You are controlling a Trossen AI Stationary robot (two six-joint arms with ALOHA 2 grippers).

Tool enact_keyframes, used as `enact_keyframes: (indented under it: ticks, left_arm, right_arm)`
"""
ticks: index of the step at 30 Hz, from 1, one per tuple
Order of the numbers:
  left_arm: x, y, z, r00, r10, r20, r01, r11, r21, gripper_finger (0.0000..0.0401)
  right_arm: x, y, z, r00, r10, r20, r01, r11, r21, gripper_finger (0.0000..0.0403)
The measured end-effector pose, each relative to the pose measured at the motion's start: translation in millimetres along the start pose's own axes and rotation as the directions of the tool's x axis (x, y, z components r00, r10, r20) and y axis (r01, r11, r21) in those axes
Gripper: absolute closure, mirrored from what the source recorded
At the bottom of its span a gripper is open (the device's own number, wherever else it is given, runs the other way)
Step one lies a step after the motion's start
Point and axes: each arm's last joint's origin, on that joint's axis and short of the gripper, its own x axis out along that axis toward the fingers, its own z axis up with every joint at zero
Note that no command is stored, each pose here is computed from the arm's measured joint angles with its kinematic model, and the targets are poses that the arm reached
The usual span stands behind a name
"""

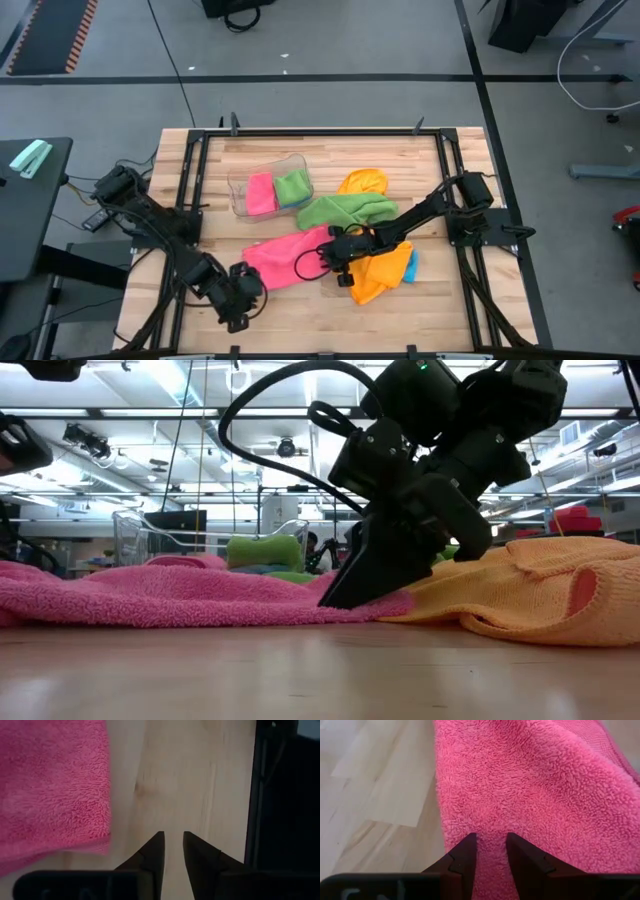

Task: Fold microfiber towels
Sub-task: Fold the pink microfiber towel

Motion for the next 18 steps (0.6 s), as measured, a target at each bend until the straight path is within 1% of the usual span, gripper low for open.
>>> enact_keyframes:
  ticks: [3, 5, 8, 12, 15, 18]
  left_arm:
    - [0, -2, -1, 1.0, -0.009, 0.008, 0.009, 0.999, -0.033, 0.0327]
    - [-1, -4, -2, 1.0, -0.008, 0.024, 0.009, 0.999, -0.031, 0.0327]
    - [-2, -6, -6, 0.997, 0.019, 0.077, -0.019, 1.0, 0.006, 0.0323]
    - [-4, -8, -8, 0.985, 0.065, 0.162, -0.069, 0.997, 0.02, 0.0313]
    - [-4, -9, -7, 0.982, 0.056, 0.178, -0.068, 0.996, 0.059, 0.0307]
    - [-5, -14, -3, 0.978, 0.053, 0.2, -0.077, 0.991, 0.111, 0.031]
  right_arm:
    - [0, 0, 0, 1.0, -0.011, 0.001, 0.011, 1.0, 0.018, 0.0285]
    - [0, -1, 0, 1.0, -0.027, 0.001, 0.027, 0.999, 0.026, 0.0285]
    - [0, -1, 0, 0.999, -0.032, 0.001, 0.032, 0.999, 0.034, 0.0285]
    - [0, -1, 0, 0.999, -0.035, -0.001, 0.035, 0.999, 0.04, 0.0285]
    - [0, -1, 0, 0.999, -0.036, -0.001, 0.036, 0.998, 0.044, 0.0285]
    - [0, -2, 0, 0.999, -0.038, -0.002, 0.038, 0.998, 0.051, 0.0285]
